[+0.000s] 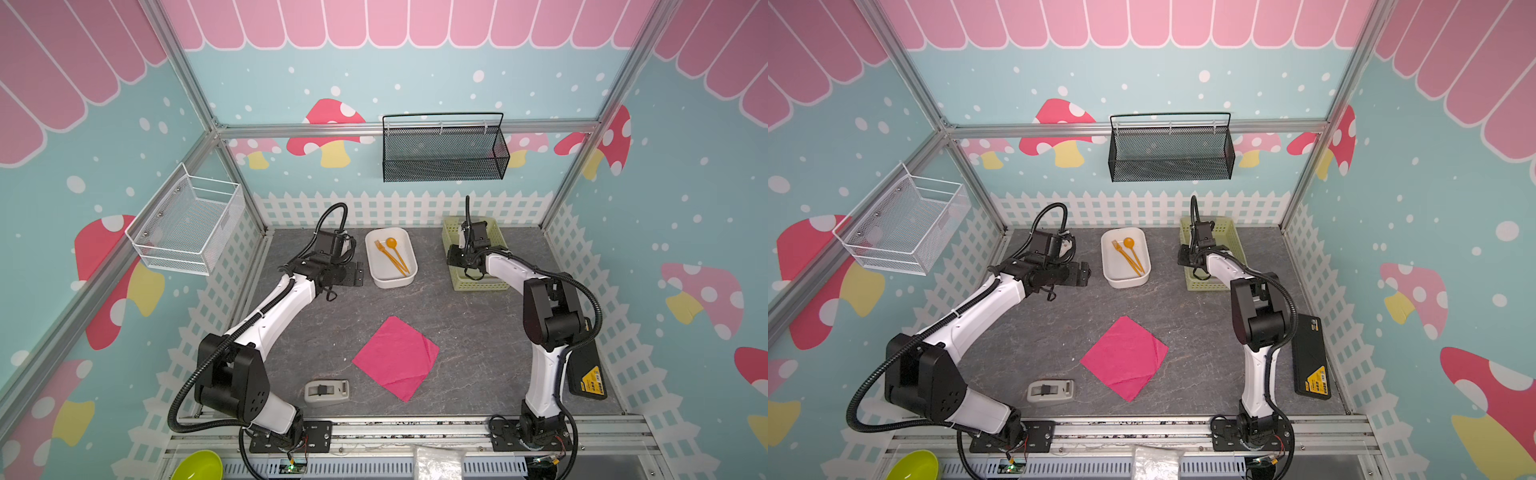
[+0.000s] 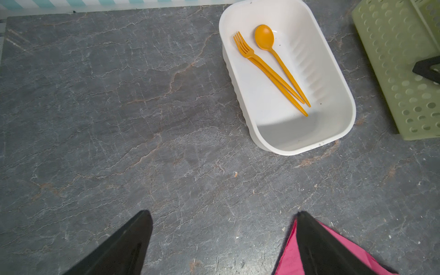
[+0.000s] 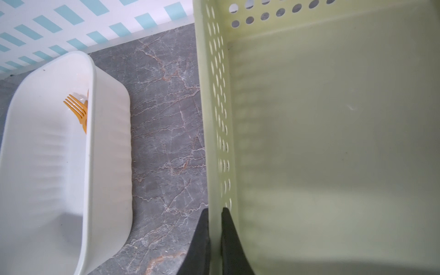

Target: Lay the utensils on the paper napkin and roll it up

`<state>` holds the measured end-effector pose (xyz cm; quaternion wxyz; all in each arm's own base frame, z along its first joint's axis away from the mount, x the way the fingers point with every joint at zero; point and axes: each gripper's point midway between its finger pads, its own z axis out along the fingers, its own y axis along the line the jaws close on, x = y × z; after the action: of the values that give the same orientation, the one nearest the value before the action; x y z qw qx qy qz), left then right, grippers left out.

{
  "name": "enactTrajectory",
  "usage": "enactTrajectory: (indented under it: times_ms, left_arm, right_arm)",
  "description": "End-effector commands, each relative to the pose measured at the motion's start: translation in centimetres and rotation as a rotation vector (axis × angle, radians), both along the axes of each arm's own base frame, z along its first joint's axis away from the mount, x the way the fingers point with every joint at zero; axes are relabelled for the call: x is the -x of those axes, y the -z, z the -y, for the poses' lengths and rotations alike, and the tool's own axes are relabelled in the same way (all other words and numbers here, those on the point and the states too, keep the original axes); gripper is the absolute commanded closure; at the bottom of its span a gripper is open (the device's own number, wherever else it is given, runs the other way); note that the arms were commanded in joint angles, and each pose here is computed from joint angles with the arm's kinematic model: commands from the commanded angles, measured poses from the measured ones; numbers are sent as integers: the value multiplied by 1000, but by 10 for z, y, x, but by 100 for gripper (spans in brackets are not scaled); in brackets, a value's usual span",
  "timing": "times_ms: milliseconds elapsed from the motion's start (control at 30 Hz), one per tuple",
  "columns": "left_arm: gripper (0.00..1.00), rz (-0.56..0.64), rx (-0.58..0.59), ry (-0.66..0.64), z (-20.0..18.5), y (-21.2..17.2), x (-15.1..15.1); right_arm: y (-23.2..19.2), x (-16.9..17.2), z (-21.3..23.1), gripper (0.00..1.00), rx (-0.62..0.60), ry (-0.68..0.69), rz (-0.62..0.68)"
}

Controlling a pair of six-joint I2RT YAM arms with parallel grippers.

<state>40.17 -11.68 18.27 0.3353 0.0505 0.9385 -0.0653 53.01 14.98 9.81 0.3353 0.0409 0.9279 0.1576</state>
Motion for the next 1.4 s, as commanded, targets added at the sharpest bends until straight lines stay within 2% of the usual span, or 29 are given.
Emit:
enactTrajectory:
  times_ms: [0,433,667,733,933,1100,1367]
  left_arm:
    - [4,-35,0,0,0,9,2]
    - [5,-74,18,-37,2,19,-2]
    - [16,-110,111,-105,20,21,-26]
    - [20,-119,129,-98,32,23,-36]
    - [22,-164,151,-122,54,35,-62]
    - [29,-238,104,-125,59,57,-73]
    - [31,-319,11,-132,51,87,-71]
  right_arm:
    - [5,-1,-12,90,-77,12,-31]
    - [-17,1,-29,67,-144,-38,-3]
    - [-53,15,-33,64,-160,-101,41]
    - [-62,26,-38,63,-176,-136,39]
    - [-77,76,-43,63,-222,-218,29]
    - [-71,123,-55,64,-281,-295,-20]
    - [-57,172,-73,64,-315,-368,-83]
